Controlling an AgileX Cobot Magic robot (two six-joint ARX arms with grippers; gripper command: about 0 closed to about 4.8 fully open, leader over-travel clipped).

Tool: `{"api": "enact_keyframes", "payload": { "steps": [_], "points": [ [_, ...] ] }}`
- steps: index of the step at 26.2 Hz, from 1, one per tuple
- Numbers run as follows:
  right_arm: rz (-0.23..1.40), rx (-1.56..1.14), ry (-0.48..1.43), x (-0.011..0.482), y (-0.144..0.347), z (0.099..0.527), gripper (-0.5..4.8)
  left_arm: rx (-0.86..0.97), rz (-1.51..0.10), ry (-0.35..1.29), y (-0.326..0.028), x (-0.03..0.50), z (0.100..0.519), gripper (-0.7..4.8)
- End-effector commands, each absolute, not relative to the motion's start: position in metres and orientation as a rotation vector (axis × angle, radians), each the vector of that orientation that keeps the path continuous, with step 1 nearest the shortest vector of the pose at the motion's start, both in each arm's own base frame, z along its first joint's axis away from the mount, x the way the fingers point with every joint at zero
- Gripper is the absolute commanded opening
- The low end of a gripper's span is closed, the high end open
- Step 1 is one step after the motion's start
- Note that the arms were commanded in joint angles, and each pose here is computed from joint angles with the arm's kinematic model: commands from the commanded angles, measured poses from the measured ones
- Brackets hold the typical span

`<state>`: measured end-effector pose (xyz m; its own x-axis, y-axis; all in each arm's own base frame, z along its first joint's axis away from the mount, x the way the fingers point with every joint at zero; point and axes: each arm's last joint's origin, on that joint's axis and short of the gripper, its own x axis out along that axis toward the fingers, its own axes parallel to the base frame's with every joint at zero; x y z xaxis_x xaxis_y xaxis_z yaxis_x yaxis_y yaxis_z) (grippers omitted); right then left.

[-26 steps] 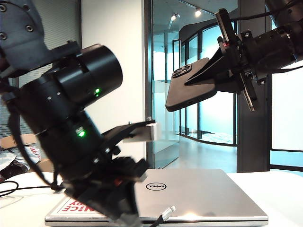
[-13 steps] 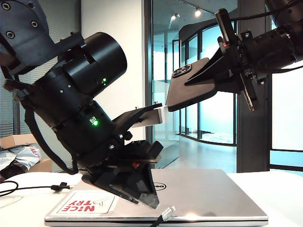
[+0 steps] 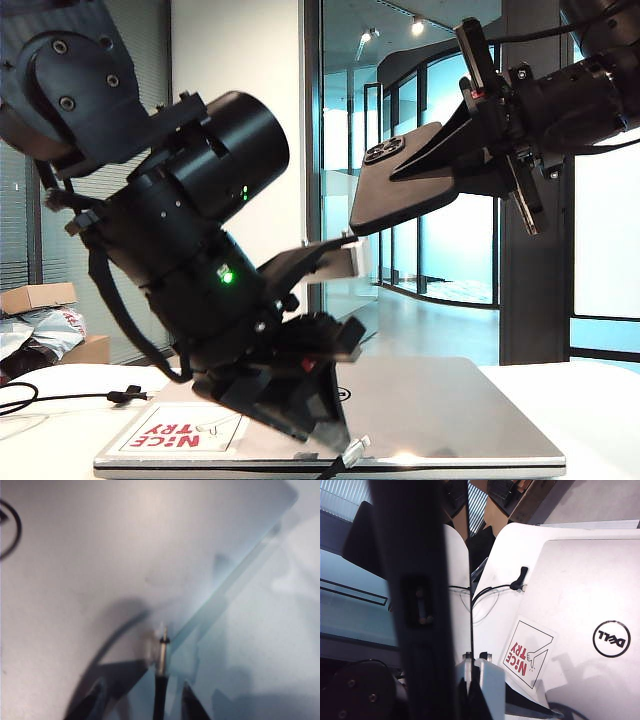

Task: Pick up the charging cable and the phone, plug the charging cable into the charging port on the phone, and finally place them back on the table.

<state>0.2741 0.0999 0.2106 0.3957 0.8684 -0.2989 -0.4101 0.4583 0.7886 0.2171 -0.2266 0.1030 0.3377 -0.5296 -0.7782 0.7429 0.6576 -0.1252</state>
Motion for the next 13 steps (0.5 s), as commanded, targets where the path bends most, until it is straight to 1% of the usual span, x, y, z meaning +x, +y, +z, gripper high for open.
{"api": "enact_keyframes", "payload": {
  "steps": [1,13],
  "points": [
    [0.937,0.666,0.729,0.275,0.101,0.219,-0.04,0.281,-0.843,0.913,-0.227,0.217,0.101,1.88],
    [0.937,0.665,0.726,0.275,0.101,0.220,-0.05,0.300,-0.834,0.966,-0.225,0.216,0.089,1.88]
  ]
}}
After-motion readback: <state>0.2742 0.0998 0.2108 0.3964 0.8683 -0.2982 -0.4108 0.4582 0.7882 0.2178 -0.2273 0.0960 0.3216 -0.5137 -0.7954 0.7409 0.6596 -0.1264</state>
